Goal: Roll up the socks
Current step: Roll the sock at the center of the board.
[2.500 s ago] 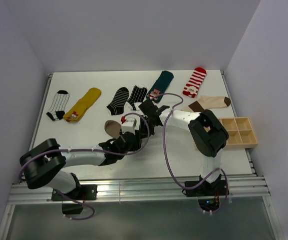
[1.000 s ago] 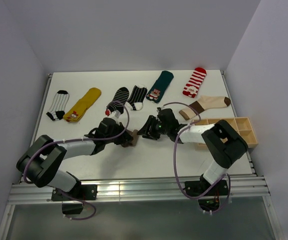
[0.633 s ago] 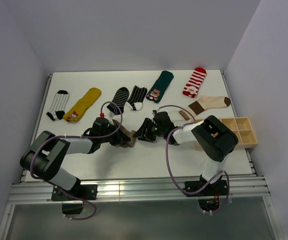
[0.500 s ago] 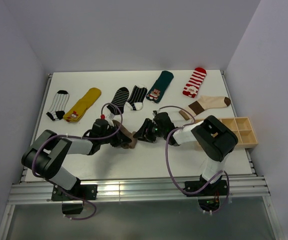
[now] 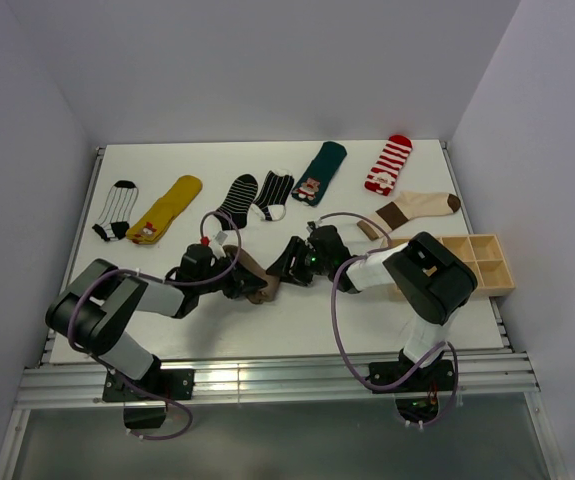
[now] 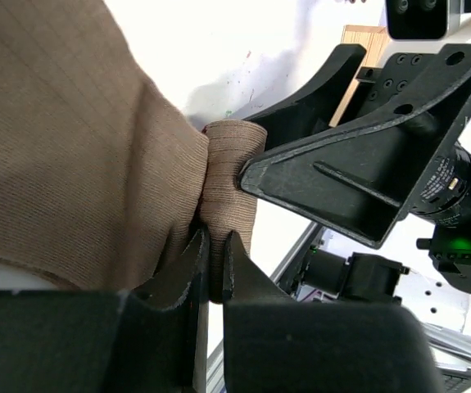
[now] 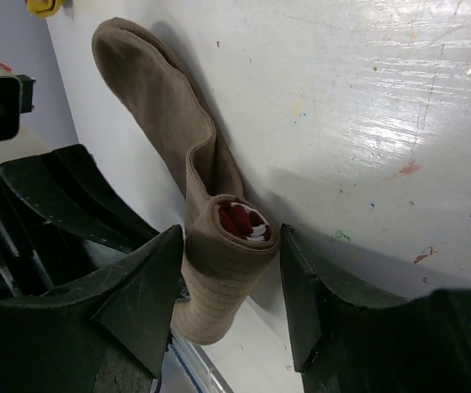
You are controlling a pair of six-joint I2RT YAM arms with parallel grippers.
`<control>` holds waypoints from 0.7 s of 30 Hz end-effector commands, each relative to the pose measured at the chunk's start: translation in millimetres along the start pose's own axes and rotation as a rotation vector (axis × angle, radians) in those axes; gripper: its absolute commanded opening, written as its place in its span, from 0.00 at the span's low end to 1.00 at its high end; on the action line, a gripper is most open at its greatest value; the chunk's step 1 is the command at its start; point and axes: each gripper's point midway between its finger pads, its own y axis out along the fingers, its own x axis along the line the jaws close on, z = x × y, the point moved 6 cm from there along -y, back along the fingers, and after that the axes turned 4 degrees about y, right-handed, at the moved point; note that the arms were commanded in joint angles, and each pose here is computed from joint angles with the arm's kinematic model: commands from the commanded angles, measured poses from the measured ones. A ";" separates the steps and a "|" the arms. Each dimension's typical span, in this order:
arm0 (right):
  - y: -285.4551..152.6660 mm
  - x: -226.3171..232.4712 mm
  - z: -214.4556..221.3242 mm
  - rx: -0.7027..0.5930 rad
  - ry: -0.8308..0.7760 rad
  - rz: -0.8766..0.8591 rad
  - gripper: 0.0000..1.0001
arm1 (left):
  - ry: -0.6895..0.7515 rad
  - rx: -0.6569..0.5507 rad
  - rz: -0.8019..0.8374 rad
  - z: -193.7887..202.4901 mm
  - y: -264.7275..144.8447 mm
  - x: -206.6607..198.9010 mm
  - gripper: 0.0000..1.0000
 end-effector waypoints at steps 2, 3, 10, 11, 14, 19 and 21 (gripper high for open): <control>-3.4 3.3 0.6 -0.010 -0.007 -0.021 0.58 | -0.035 0.013 0.039 4.8 4.6 1.1 0.06; -3.3 2.0 1.1 -0.007 -0.007 -0.016 0.58 | -0.043 0.022 0.041 7.2 5.5 2.8 0.06; -6.2 -8.8 5.0 0.004 -0.012 0.043 0.53 | -0.071 0.079 0.068 24.7 20.7 2.9 0.06; -6.5 -8.6 3.9 0.001 -0.016 0.046 0.52 | -0.073 0.079 0.058 26.0 23.0 4.0 0.06; -8.1 -11.4 3.1 -0.002 -0.033 0.080 0.45 | -0.075 0.079 0.036 30.0 24.1 8.3 0.06; -11.7 -17.2 -0.5 -0.013 -0.059 0.174 0.15 | -0.058 0.062 -0.032 28.8 26.0 18.4 0.08; -13.5 -17.6 -3.8 -0.023 -0.072 0.215 0.02 | -0.057 0.046 -0.075 27.9 25.5 23.8 0.12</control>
